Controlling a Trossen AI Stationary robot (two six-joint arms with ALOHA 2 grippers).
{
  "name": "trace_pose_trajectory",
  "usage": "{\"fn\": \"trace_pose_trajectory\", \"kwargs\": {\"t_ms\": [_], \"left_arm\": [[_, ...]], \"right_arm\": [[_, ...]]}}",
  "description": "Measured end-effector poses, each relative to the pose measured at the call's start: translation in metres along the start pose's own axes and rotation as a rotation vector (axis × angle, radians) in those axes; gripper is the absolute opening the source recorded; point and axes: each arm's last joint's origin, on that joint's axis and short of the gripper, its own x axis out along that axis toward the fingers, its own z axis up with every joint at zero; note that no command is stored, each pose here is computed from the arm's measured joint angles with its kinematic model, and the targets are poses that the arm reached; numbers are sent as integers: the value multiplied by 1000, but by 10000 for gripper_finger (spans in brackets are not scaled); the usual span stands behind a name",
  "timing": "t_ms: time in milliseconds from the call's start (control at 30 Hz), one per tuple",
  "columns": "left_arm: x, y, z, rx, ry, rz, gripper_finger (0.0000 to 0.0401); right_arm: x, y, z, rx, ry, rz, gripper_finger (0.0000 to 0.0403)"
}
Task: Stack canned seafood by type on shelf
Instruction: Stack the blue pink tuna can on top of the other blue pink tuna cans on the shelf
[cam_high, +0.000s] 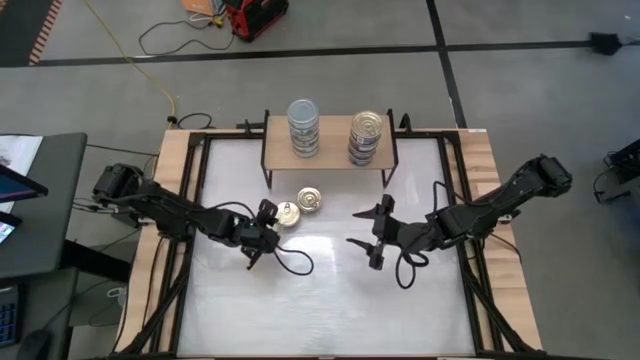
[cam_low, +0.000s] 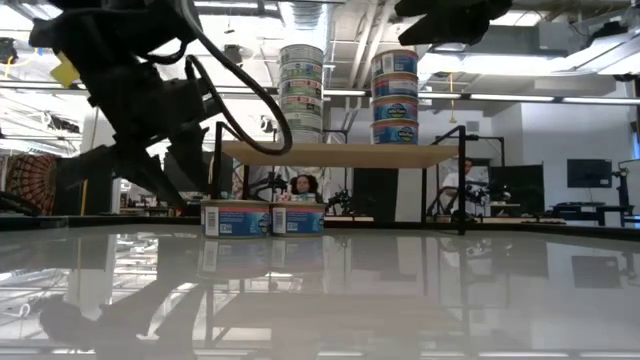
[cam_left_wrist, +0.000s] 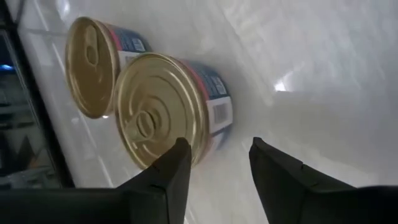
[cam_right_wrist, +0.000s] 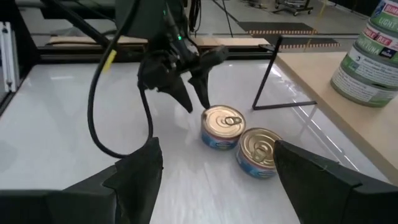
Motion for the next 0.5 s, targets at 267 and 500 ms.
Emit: {"fn": "trace_pose_trajectory", "kwargs": {"t_ms": [267, 500], "left_arm": [[5, -6, -5, 116, 10, 91, 129], [8, -2, -6, 134, 0, 68, 117]], "right_arm": [[5, 3, -1, 3, -7, 0, 329], [9, 2, -1, 6, -15, -9, 329]]}}
